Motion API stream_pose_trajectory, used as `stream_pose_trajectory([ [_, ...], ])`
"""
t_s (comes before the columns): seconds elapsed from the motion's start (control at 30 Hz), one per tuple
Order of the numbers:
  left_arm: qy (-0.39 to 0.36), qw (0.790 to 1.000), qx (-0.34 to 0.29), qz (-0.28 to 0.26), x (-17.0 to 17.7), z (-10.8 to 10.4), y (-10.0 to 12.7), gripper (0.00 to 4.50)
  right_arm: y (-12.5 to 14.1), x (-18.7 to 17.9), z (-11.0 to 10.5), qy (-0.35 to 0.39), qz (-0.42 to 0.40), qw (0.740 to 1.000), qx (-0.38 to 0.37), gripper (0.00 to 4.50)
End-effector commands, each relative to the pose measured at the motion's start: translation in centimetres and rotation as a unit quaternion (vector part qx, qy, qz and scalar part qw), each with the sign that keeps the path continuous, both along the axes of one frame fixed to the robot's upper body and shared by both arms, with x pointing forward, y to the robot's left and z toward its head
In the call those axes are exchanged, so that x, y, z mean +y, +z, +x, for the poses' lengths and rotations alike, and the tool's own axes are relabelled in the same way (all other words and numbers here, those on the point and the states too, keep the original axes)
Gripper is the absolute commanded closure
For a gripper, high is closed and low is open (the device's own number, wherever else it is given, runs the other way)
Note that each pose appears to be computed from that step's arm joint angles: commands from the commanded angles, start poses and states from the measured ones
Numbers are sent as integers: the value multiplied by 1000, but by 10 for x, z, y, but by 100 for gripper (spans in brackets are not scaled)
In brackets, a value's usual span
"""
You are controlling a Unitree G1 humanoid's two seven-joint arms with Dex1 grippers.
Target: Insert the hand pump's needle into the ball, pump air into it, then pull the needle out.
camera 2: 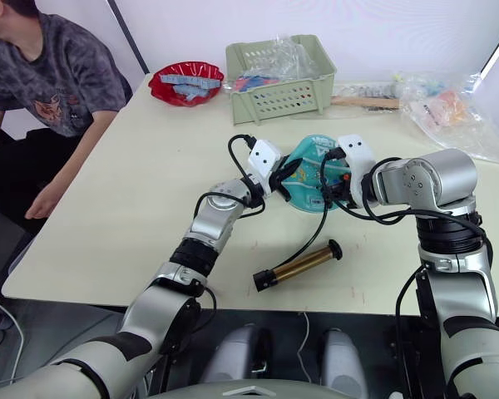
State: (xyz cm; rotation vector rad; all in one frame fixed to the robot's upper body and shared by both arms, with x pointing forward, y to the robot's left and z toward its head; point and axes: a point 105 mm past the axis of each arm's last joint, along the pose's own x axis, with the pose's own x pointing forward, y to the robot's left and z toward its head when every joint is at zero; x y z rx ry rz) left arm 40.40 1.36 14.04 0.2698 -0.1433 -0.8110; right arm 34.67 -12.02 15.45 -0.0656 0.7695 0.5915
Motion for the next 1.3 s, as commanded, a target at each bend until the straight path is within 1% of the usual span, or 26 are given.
stream_pose_trajectory([
  [0.03,-8,999,26,22,-4,-5,-20,447,3,-4,0,-2,-10,1000,-6,418],
  [0.27,-6,999,27,23,-3,-4,-21,447,-5,-8,-2,-7,-20,1000,6,418],
  [0.53,-7,999,27,23,-4,-4,-21,447,-6,-8,-1,-10,-20,1000,9,418],
  [0.93,-14,999,30,26,-7,-7,-25,447,2,-2,2,-9,-3,1000,-8,418],
  [1.3,-20,999,31,27,-10,-8,-26,447,0,-4,4,-18,-3,1000,-5,418],
])
